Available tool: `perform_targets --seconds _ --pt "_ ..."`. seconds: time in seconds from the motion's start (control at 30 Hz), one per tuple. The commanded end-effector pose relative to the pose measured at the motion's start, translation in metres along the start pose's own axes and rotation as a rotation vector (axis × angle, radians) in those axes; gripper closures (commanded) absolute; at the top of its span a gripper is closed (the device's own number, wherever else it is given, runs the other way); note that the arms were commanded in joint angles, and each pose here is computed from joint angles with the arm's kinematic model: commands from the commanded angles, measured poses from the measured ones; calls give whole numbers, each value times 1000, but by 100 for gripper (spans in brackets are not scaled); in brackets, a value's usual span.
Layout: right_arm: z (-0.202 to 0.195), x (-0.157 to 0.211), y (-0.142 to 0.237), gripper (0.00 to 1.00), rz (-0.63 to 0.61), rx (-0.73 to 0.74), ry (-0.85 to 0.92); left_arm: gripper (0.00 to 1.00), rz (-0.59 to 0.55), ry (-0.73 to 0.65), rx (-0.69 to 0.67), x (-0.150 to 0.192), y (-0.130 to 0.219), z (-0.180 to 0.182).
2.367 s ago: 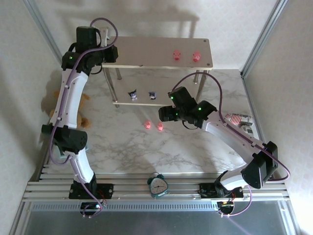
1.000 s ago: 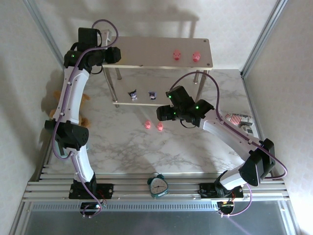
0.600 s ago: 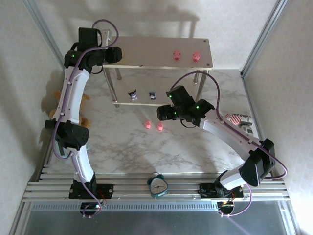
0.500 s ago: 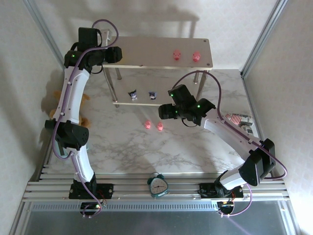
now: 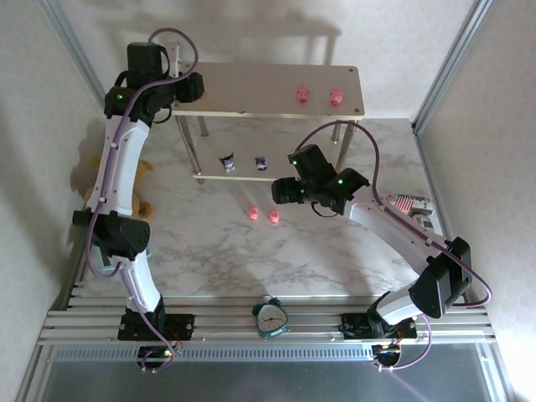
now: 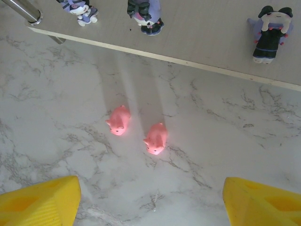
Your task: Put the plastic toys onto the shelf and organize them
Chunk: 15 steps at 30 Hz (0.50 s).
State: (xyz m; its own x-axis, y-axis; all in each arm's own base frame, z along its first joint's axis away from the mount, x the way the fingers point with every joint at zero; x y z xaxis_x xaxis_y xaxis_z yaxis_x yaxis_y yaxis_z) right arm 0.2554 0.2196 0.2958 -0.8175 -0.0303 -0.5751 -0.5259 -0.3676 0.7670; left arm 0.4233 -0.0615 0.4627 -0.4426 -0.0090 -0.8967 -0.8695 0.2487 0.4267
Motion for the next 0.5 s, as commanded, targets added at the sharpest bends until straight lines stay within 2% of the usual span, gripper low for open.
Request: perform_targets --seconds 0.0,0.1,0.2,0.27,0.33,0.47 --pt "-3 3 6 20 10 12 6 45 -229 -15 -43 -37 71 -5" --pt "-5 6 5 20 25 21 4 46 -264 -16 -38 -37 96 -9" --pt "-11 14 -1 22 67 63 -4 50 -263 -2 -20 -23 115 -13" --pt "-16 22 -7 24 103 97 -14 52 -230 14 -11 1 118 -14" --pt "-21 32 -16 26 151 130 -30 56 -169 30 -15 36 116 -16" --pt "-26 49 -38 27 254 163 -62 58 -50 52 3 107 108 -27"
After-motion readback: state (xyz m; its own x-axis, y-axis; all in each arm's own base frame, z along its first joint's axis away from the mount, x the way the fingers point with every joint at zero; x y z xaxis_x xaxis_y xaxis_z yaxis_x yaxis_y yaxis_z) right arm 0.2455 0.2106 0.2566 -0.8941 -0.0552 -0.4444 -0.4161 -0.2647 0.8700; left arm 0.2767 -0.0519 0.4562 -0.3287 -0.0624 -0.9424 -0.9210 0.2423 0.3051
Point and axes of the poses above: each hand's point on the last joint's axis, 136 mm out from that joint toward the fingers, its own y axis back along the fingers, its own z axis along the line the jaws close on, x = y × z, the point moved 10 cm from there along y, back along the fingers, and after that the axes turned 7 degrees about -y, right-handed, at the moved point
